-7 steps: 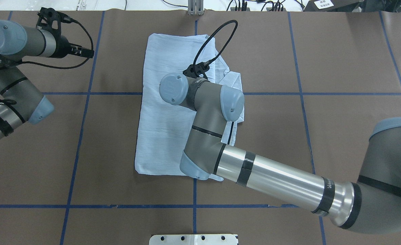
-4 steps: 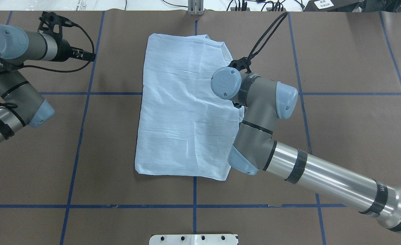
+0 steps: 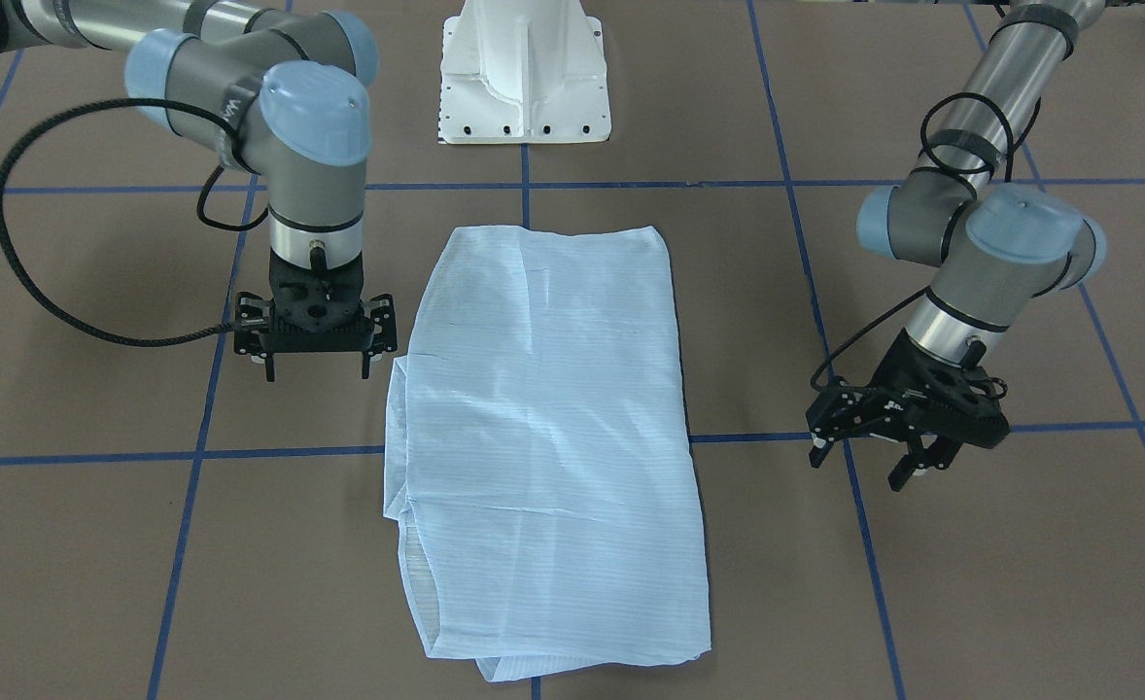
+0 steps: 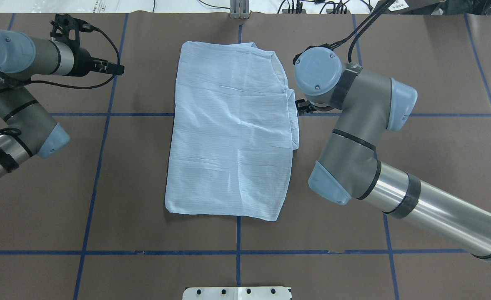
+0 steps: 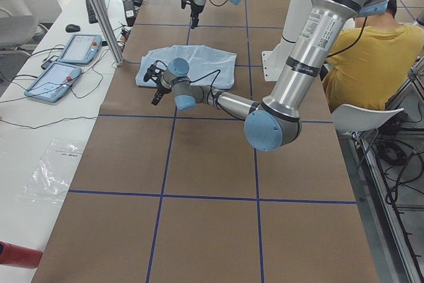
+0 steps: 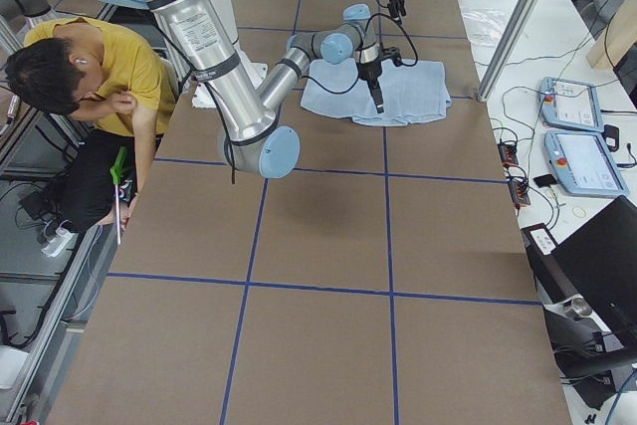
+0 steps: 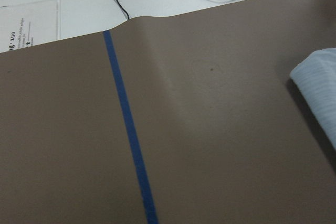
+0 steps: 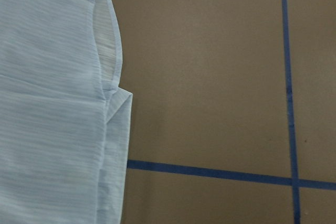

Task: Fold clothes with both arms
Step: 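Move the left gripper to the near edge and right gripper to the side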

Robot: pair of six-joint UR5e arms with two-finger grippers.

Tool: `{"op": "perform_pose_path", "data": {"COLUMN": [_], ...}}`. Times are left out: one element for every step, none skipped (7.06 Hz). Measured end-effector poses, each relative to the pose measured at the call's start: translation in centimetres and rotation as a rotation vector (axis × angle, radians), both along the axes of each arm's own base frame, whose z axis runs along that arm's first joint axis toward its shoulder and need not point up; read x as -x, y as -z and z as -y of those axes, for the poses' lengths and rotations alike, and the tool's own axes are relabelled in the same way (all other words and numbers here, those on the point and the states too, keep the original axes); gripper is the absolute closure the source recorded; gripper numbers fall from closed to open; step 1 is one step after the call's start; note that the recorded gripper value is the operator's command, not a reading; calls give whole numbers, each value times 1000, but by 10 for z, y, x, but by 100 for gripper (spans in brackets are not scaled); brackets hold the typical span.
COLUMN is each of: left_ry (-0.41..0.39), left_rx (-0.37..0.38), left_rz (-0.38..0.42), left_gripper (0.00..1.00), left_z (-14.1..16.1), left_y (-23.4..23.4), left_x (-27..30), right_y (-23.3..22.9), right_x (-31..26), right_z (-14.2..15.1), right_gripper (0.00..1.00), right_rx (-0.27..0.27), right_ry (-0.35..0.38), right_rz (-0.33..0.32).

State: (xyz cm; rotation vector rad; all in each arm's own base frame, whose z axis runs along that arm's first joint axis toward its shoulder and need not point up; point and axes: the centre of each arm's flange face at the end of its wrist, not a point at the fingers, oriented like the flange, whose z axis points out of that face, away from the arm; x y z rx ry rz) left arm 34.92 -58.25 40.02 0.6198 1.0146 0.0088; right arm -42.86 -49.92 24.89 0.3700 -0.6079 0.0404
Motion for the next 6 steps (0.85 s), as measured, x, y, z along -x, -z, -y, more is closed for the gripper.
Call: {"op": "perform_pose_path", "data": {"left_ry": [-33, -67, -73, -55, -46, -47], "left_rx": [46, 118, 210, 288, 340, 372], "left_rz": [-54, -78, -73, -55, -42, -32], "left_gripper": [0, 0, 0, 0, 1, 7], "left_z": [-45, -95, -148, -198, -236, -263], "left_y": [24, 58, 90, 106, 110, 108], "left_x": [-10, -26, -52, -83, -111, -131], "right_y": [0, 0, 1, 1, 0, -1], "right_x": [-14, -21, -20, -19, -18, -16], "right_z": [-17, -30, -39, -42, -44, -45], "right_gripper": [0, 0, 0, 0, 0, 0], "right_rx": [7, 40, 82, 105, 112, 111], "right_ry": [-47, -94, -137, -161, -171, -177], "right_rz": [140, 246, 308, 333, 339, 338]}}
